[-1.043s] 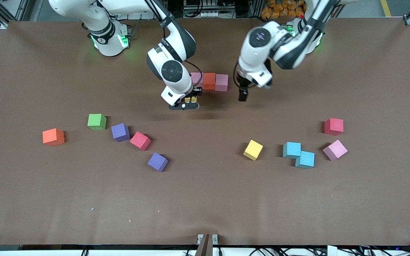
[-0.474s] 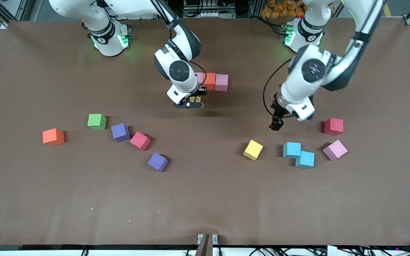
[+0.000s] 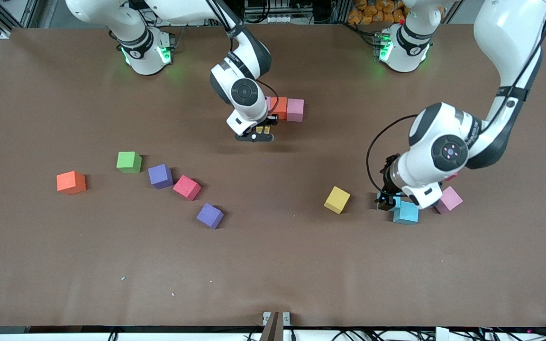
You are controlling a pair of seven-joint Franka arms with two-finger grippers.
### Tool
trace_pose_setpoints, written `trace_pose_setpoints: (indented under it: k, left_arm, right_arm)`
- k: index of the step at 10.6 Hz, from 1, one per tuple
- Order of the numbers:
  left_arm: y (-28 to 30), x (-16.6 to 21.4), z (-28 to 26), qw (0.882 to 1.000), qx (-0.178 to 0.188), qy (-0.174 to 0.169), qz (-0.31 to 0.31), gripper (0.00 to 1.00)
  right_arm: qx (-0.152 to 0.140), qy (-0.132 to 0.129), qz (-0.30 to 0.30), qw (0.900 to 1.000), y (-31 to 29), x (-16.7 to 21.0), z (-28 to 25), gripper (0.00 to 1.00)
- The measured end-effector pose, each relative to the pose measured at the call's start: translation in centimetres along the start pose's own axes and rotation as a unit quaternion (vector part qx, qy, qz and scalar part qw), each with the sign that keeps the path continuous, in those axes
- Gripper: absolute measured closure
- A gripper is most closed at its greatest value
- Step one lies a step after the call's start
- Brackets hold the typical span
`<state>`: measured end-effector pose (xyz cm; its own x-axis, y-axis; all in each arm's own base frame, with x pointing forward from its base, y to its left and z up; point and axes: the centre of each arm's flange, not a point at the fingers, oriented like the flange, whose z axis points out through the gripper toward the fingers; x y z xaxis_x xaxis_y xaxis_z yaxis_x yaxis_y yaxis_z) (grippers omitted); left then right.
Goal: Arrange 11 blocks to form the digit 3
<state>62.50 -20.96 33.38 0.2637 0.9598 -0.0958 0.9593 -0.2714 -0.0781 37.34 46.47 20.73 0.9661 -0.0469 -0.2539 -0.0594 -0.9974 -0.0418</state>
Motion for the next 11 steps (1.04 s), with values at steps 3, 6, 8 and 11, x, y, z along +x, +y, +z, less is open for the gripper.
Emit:
trace_pose_setpoints:
  k: [3, 6, 8, 11]
  left_arm:
    - [0.4, 0.1, 0.7, 0.999, 0.010, -0.005, 0.034, 0.00]
    - [1.0, 1.1, 2.0, 0.997, 0.018, 0.002, 0.073, 0.00]
    - [2.1, 0.4, 2.9, 0.996, 0.019, 0.005, 0.088, 0.00]
    - [3.9, -1.3, 4.7, 0.995, 0.023, 0.019, 0.097, 0.00]
  right_arm:
    - [-0.005, -0.004, 0.002, 1.000, 0.2, 0.1, 0.8, 0.47]
    - [-0.007, -0.005, 0.002, 1.000, 0.2, 0.1, 1.0, 0.47]
    - [-0.007, -0.005, 0.002, 1.000, 0.1, 0.1, 1.0, 0.47]
    - [-0.008, -0.005, -0.001, 1.000, -0.1, -0.2, 1.1, 0.46]
